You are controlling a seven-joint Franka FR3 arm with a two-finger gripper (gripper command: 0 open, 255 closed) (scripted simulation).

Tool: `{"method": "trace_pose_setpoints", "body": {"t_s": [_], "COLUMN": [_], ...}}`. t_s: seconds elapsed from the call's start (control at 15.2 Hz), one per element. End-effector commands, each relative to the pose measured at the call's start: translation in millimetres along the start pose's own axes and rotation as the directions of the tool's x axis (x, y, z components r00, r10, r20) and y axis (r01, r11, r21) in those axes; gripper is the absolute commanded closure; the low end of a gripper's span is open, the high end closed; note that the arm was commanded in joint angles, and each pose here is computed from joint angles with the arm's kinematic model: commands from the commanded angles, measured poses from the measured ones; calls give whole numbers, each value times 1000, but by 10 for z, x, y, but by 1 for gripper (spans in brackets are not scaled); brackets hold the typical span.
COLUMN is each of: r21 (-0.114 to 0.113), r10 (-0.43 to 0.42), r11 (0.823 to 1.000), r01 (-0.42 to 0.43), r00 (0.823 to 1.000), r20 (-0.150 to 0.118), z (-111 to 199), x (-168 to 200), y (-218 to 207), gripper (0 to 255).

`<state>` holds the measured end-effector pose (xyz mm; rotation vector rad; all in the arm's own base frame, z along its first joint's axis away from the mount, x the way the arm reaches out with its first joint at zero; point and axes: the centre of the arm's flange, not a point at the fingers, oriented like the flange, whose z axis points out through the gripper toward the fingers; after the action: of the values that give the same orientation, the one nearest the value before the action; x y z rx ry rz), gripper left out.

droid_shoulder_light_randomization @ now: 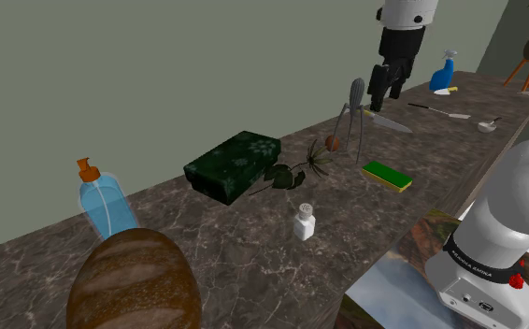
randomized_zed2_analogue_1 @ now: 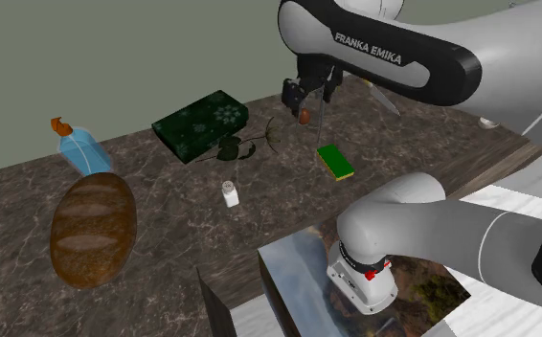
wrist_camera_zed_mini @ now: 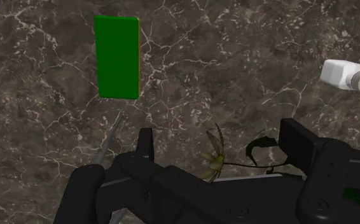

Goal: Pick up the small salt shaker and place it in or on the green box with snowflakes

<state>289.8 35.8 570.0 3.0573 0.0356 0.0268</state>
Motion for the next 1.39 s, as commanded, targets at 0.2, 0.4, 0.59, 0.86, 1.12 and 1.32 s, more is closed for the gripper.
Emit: {"method": "trace_pose_setpoints", "body": {"t_s": [0.2,0.4,0.59,0.86,1.12,1.32], "r21": [-7,-12,-16,-22,-28,-33], "r10": [23,36,49,66,83,96], "r11": [1000,999,999,998,996,995], "r01": [-23,-36,-49,-66,-83,-95], "r00": [1000,999,999,998,996,995], "r20": [5,9,13,18,23,27], "z": [280,469,659,916,1175,1371], "x": [7,26,50,87,131,168], "y": [-580,-935,-1288,-1758,-2225,-2574], "gripper": [0,0,0,0,0,0]}}
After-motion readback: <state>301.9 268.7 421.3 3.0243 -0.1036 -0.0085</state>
